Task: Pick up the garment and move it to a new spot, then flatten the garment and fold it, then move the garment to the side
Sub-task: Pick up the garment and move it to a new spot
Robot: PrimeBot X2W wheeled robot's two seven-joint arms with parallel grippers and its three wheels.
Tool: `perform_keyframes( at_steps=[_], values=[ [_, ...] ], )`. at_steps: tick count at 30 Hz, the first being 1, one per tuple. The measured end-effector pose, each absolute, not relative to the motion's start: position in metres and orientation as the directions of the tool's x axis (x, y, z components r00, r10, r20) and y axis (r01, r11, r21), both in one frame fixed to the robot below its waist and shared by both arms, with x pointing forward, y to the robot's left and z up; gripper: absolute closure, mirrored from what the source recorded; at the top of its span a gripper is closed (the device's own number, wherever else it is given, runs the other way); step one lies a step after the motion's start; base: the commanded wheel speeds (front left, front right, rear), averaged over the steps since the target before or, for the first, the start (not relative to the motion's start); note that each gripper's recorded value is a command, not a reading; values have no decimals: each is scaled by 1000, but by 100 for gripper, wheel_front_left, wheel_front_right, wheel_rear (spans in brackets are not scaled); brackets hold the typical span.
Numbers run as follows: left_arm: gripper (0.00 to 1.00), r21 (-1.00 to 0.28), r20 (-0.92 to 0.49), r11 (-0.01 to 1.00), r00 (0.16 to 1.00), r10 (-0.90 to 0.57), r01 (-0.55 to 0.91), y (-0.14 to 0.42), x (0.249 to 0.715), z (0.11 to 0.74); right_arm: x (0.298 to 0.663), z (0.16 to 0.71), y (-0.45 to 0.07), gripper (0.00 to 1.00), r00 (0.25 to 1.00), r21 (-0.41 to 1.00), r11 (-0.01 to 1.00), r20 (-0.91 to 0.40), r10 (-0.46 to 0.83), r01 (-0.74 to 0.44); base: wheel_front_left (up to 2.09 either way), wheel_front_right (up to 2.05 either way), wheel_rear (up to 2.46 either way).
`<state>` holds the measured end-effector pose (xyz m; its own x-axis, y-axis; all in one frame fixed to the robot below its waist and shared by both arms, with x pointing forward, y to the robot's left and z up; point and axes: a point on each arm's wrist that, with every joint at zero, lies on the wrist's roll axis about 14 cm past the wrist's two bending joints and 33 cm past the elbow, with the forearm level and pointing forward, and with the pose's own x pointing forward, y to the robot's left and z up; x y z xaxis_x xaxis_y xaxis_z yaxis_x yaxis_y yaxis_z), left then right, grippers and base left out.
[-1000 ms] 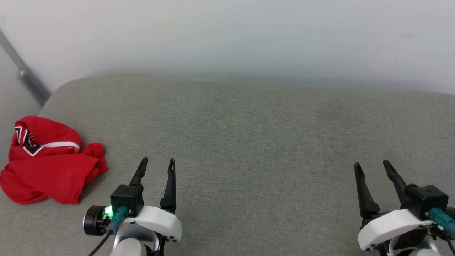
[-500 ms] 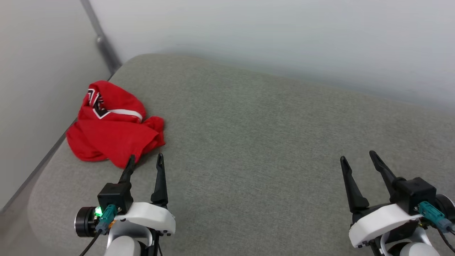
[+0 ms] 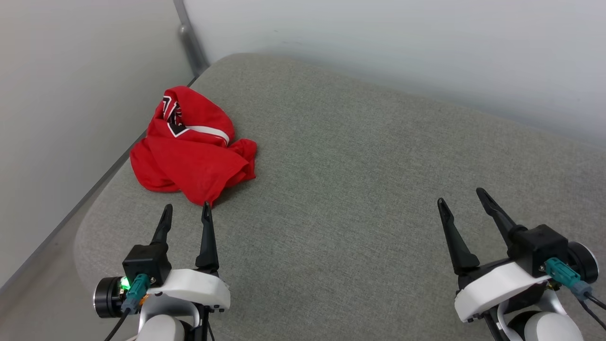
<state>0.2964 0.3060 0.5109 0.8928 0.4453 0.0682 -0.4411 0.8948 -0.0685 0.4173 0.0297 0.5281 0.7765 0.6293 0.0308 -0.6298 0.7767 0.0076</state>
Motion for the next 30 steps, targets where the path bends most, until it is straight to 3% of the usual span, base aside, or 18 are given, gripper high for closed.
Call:
perform_keyframes(
  at_steps=[8,14,18,22,24,30],
  values=[
    [0,-72,79,892,889,451,-446,310,319,517,428,520,21,0,790,21,790,12,613,-613,0,0,0],
    [0,-6,175,901,887,428,-434,334,371,560,445,512,11,0,803,17,803,-3,596,-595,0,0,0],
    [0,55,167,898,891,422,-436,362,413,588,461,504,-1,0,819,18,819,-10,573,-573,0,0,0],
    [0,116,8,898,905,426,-424,390,448,580,474,488,-17,0,839,34,840,-31,543,-542,0,0,0],
    [0,174,-154,894,886,438,-412,405,457,555,480,479,-27,0,852,40,853,-43,522,-520,0,0,0],
    [0,178,-604,896,674,425,-406,424,453,460,489,442,-50,0,874,64,882,-114,471,-467,0,0,0]
  ],
)
